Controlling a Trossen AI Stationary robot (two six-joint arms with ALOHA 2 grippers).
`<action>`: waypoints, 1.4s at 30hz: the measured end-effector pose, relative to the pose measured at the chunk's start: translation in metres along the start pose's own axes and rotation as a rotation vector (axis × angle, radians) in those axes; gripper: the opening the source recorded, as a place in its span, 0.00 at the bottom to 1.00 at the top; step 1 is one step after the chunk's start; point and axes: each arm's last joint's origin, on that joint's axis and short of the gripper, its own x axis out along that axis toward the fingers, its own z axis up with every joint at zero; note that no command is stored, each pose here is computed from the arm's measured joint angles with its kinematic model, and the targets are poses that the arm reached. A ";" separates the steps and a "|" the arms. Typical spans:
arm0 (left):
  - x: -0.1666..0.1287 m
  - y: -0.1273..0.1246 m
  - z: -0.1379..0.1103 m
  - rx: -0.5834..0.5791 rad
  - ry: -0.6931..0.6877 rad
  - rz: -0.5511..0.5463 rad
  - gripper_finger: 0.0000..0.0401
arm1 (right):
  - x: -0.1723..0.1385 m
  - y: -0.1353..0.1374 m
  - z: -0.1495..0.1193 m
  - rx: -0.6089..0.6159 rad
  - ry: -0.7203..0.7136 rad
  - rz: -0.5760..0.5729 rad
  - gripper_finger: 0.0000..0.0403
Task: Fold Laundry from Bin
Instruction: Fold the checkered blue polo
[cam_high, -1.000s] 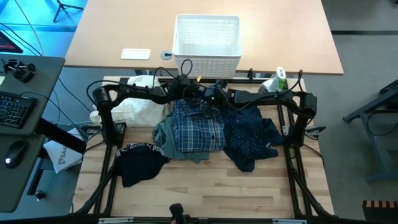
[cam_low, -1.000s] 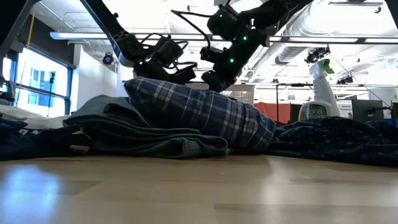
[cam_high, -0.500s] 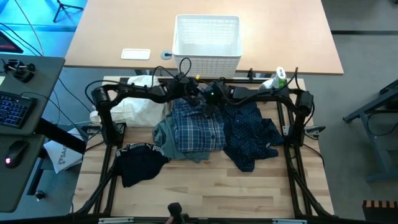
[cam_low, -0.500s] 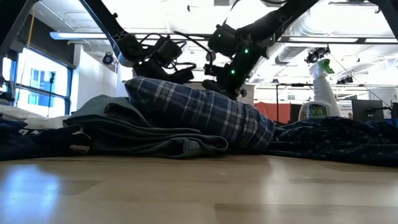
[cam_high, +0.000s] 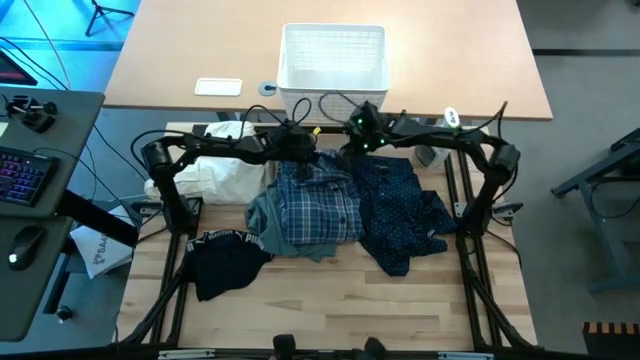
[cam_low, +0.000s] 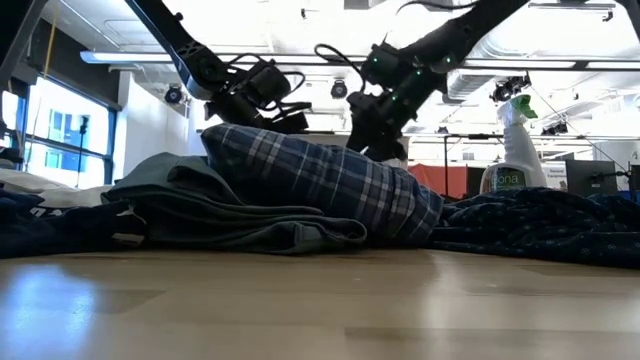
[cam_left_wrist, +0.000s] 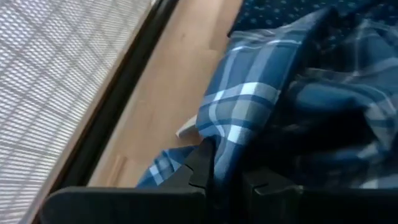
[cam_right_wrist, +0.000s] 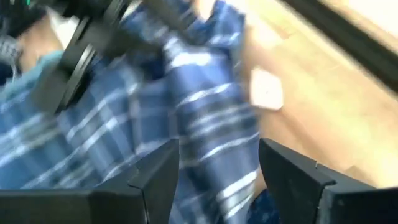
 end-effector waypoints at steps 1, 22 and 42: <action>0.000 0.000 -0.001 0.001 0.005 -0.008 0.04 | 0.001 -0.006 0.002 0.019 -0.014 0.002 0.54; -0.022 0.004 0.012 0.010 -0.031 0.029 0.27 | 0.061 -0.053 -0.012 0.052 0.054 0.475 0.36; -0.070 0.070 0.016 -0.210 -0.295 -0.219 0.32 | -0.013 0.001 -0.004 -0.394 0.040 0.242 0.02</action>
